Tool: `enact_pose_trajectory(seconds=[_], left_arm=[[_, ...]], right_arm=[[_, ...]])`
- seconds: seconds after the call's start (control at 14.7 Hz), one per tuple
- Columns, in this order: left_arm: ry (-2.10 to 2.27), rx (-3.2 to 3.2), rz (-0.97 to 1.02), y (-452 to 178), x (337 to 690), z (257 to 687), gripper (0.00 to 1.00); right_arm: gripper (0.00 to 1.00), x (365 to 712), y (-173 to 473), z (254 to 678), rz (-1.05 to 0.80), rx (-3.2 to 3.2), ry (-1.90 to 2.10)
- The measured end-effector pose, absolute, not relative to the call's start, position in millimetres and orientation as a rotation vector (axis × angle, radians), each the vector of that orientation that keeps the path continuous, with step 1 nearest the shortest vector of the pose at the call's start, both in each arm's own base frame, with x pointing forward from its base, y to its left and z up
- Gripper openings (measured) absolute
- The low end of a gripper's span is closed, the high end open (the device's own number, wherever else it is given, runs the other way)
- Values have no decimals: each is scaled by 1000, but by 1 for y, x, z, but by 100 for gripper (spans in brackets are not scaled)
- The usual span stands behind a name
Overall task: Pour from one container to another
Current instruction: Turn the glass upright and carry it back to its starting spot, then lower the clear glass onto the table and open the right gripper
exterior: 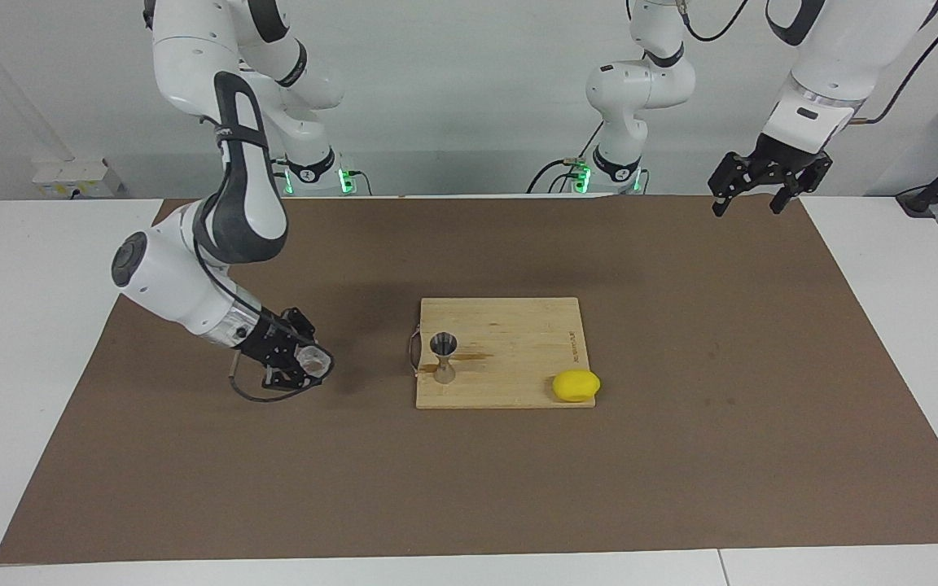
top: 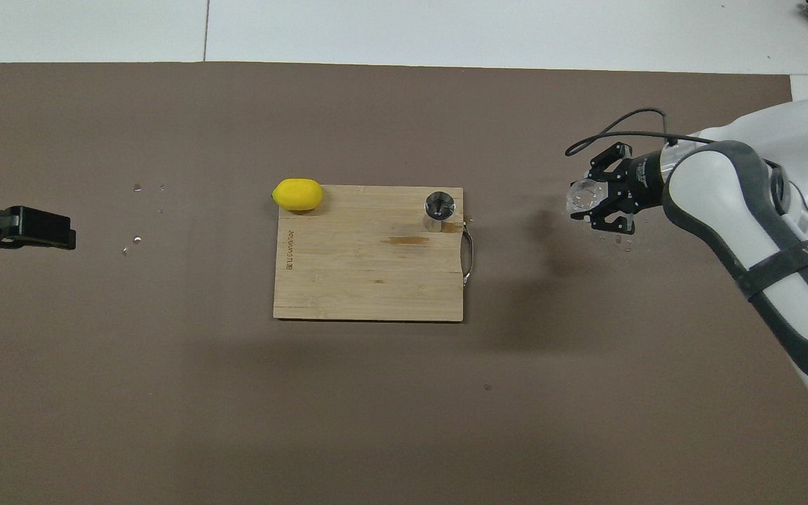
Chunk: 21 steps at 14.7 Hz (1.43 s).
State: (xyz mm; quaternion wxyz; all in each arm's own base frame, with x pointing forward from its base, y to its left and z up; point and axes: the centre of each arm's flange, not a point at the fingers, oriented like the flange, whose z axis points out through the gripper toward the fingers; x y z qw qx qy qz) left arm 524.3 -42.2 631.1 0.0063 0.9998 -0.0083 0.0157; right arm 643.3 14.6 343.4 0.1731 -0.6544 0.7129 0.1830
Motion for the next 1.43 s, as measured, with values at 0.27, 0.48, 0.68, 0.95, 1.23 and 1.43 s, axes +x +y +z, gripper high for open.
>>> enact_pose_trajectory(seconds=[0.27,0.48,0.68,0.95,1.23,1.43], left_arm=[[-26,3129,49,-42,524,631,100],[-26,3129,49,-42,524,631,100],[-26,3129,49,-42,524,631,100],[-26,3129,49,-42,524,631,100],[-26,3129,49,-42,524,631,100],[-26,3129,49,-42,524,631,100]], right_arm=[[51,621,-25,314,586,-1869,1969],[51,610,-54,303,624,-1867,1936],[51,599,-77,292,638,-1869,1911],[51,584,-97,279,665,-1853,1878],[51,571,-113,267,687,-1805,1886],[56,563,-119,264,684,-1799,1853]])
